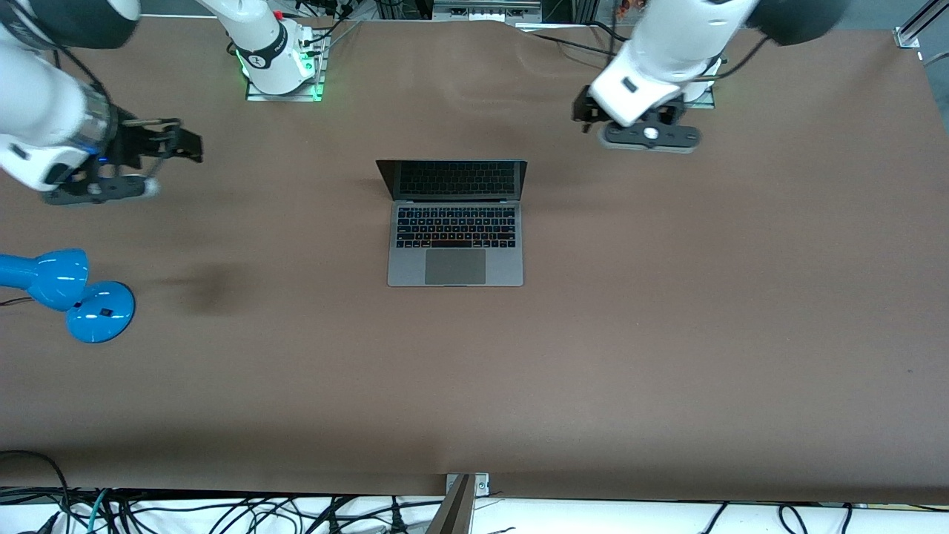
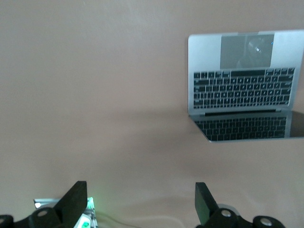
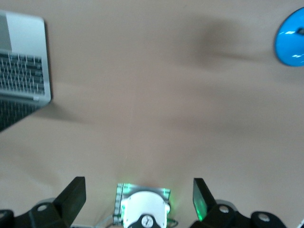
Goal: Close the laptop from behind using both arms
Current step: 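Raise the left gripper toward the laptop while the right gripper follows, then move both grippers over the laptop screen's back edge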
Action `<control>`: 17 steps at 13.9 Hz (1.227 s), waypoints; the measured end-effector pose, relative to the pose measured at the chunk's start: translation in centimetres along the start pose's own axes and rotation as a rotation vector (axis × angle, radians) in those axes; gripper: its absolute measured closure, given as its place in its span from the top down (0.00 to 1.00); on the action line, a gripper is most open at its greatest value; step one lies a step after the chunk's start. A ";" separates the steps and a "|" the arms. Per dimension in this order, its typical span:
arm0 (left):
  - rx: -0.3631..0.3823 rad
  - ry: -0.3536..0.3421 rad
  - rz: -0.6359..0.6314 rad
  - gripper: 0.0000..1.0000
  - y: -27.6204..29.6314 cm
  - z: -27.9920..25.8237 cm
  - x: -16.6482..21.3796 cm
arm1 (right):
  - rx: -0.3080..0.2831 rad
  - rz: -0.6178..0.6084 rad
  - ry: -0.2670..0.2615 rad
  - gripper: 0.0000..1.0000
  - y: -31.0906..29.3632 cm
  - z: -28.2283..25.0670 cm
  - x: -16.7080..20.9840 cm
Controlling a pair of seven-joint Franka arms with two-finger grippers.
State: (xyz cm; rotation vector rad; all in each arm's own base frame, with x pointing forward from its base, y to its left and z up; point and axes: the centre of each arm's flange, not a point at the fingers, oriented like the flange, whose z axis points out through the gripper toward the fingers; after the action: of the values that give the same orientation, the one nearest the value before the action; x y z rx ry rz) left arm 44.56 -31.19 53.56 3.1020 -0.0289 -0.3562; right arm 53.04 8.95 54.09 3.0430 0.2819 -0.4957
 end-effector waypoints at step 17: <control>-0.083 -0.246 -0.125 0.98 11.0 14.3 0.6 | -0.048 -0.072 0.056 0.82 -24.6 12.3 -3.8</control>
State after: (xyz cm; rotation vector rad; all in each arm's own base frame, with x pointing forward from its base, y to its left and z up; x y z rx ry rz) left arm 41.74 -42.43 39.71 2.9660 0.1717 -0.7209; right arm 41.14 31.53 43.23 3.0128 0.4018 -0.4019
